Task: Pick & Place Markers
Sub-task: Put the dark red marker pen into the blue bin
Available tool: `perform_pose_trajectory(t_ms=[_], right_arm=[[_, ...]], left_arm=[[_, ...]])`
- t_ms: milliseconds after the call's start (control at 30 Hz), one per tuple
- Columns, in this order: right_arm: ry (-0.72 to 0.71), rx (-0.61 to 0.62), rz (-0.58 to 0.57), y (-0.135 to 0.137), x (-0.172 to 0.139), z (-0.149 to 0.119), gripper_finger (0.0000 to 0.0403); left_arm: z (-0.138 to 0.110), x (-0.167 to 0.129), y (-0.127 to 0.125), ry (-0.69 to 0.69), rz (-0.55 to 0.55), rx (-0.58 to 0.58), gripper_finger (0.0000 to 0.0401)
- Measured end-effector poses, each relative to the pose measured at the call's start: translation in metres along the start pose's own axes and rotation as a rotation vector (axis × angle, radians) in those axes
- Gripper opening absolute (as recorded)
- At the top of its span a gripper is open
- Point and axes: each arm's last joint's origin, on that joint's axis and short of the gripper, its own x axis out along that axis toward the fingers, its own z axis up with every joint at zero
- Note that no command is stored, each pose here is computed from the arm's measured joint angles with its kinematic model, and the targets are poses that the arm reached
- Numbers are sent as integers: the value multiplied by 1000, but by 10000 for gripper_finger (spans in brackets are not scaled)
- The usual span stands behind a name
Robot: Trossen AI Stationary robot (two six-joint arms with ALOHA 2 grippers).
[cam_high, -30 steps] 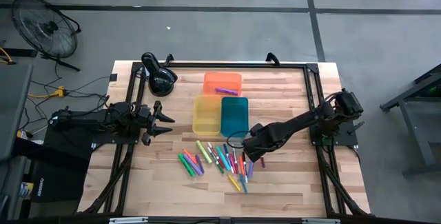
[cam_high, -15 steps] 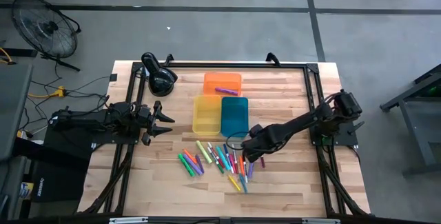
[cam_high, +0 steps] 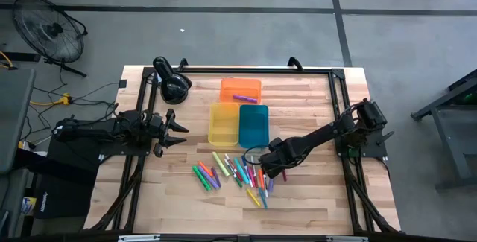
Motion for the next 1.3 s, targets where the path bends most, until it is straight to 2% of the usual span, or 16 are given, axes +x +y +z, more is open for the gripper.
perform_pose_trajectory(t_ms=[600, 1000, 1200, 1300], right_arm=[[48, -3, 2, 6, 14, 0, 140], [61, -32, 13, 7, 14, -1, 64], [84, -91, 8, 6, 14, -1, 24], [95, -122, 1, 5, 14, -2, 18]], left_arm=[[0, 0, 0, 0, 0, 0, 170], [0, 0, 0, 0, 0, 0, 170], [0, 0, 0, 0, 0, 0, 170], [0, 0, 0, 0, 0, 0, 170]])
